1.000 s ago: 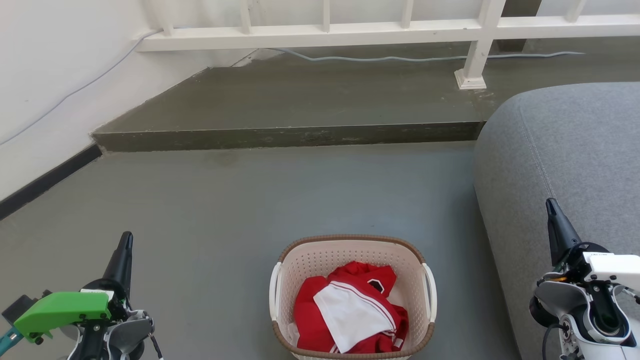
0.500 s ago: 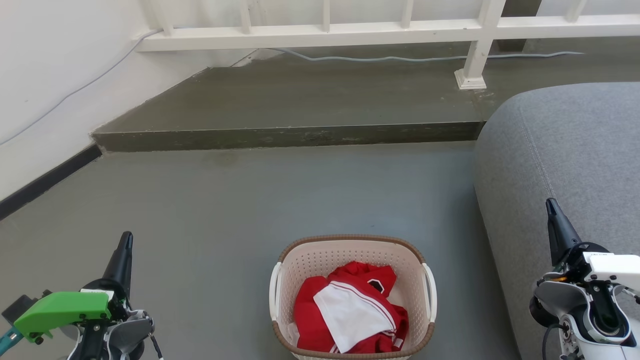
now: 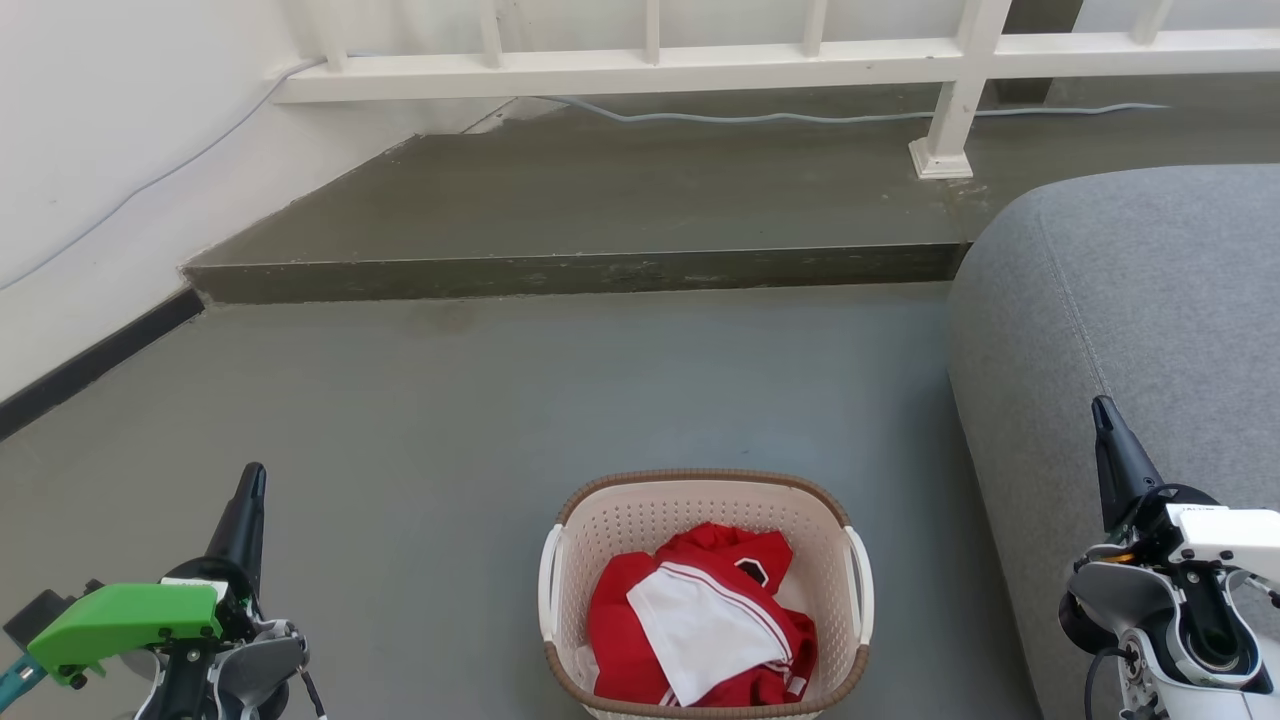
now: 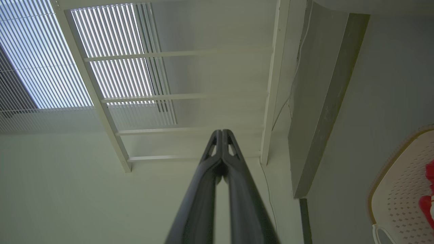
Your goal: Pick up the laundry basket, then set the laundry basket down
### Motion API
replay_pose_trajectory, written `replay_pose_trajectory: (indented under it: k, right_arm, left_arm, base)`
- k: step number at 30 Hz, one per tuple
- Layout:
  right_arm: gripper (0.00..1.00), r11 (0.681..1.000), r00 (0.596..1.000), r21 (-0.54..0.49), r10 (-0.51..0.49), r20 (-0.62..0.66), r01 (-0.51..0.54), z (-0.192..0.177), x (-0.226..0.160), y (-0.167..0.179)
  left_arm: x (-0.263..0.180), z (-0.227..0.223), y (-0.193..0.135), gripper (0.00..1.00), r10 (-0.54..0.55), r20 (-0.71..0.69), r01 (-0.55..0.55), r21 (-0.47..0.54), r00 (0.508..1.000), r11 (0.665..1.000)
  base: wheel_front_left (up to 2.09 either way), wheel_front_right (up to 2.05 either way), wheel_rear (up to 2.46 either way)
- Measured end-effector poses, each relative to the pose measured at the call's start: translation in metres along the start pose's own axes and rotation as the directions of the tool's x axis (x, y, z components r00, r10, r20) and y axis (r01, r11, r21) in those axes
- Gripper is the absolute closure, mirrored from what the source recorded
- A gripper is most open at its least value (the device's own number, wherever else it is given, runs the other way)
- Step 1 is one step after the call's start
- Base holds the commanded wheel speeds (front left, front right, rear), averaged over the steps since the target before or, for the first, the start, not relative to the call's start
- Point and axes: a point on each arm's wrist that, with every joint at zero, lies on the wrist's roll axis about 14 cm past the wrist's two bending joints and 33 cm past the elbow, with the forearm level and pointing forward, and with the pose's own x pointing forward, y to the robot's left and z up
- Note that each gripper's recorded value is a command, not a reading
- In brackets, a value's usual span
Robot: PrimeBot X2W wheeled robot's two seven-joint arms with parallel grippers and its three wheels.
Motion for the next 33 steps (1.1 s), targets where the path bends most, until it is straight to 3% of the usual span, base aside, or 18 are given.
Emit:
replay_pose_trajectory:
  k: [33]
  right_arm:
    - [1.0, 1.0, 1.0, 0.0, 0.0, 0.0, 0.0, 0.0001, 0.0, 0.0001]
  left_arm:
    - [0.0, -0.0001, -0.0001, 1.0, 0.0, 0.0, 0.0, 0.0, 1.0, 1.0]
  base:
    - [0.0, 0.0, 0.0]
